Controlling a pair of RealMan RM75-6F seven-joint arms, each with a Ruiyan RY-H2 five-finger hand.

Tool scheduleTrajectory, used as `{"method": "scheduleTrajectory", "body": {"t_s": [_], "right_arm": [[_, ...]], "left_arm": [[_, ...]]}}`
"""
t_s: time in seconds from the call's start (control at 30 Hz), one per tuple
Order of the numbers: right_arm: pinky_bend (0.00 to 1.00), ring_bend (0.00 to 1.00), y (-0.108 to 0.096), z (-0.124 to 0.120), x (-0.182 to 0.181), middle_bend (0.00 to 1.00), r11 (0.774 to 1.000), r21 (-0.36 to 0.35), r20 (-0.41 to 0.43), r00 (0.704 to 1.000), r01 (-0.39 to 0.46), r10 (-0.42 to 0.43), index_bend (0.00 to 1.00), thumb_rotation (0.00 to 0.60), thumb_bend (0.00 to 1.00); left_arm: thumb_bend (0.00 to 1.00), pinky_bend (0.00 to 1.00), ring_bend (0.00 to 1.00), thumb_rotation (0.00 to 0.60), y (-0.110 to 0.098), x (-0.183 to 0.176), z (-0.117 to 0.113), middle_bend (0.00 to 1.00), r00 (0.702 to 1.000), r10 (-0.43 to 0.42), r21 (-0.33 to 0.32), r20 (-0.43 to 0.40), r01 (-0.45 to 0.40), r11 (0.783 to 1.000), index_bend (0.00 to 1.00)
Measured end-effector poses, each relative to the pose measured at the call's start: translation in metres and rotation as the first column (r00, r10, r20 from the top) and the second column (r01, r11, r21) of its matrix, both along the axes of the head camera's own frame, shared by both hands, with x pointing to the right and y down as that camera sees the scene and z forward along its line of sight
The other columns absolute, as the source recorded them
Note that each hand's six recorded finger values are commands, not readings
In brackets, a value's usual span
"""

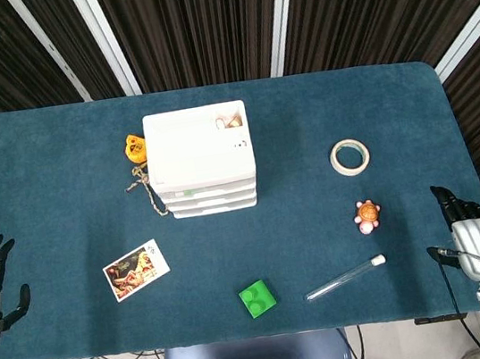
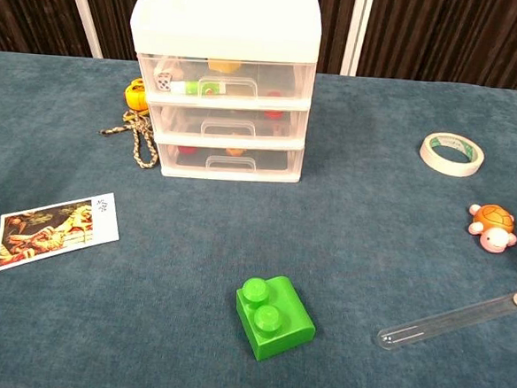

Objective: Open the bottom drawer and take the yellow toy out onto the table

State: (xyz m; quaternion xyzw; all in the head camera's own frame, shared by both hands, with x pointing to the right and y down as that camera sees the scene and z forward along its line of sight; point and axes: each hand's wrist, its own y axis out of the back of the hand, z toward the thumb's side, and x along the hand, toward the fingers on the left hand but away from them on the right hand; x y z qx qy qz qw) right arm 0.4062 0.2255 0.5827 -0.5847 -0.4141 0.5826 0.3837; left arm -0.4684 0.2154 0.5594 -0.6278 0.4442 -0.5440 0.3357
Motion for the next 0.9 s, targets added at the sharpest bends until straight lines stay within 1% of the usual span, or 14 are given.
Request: {"method": "scheduleTrajectory", "body": {"t_s": [0.23,0.47,0.67,0.9], "right_arm": [[0.27,0.26,0.003,0.0,-0.004,0.14,1.0,-0.008,0.003,1.0,-0.001,0.001,0.03,0.6,0.18],[0.27,0.26,0.002,-0.011,-0.005,0.14,1.0,0.025,0.012,1.0,0.005,-0.005,0.03,0.6,0.18],[0.27,0.26,0.004,-0.011,-0.004,0.14,1.0,0.015,0.015,1.0,0.001,-0.001,0.03,0.6,0.18],[0.27,0.26,0.004,-0.01,-0.004,0.14,1.0,-0.004,0.045,0.999,-0.005,0.005,0.03,0.6,0.18]], "left_arm": [[0.48,0.0,0.0,0.6,0.003,-0.001,-0.004,0.0,1.0,-0.003,0.017,0.003,0.003,1.0,0.04],[0.48,0.0,0.0,0.6,0.004,-0.002,-0.001,0.0,1.0,-0.012,-0.005,0.003,0.012,1.0,0.04],[0.48,0.0,0.0,0.6,0.004,0.001,-0.001,0.0,1.0,-0.007,-0.005,-0.002,0.007,1.0,0.04],[0.48,0.0,0.0,0.6,0.004,0.003,-0.001,0.0,1.0,0.004,0.001,-0.009,-0.004,1.0,0.04]]}}
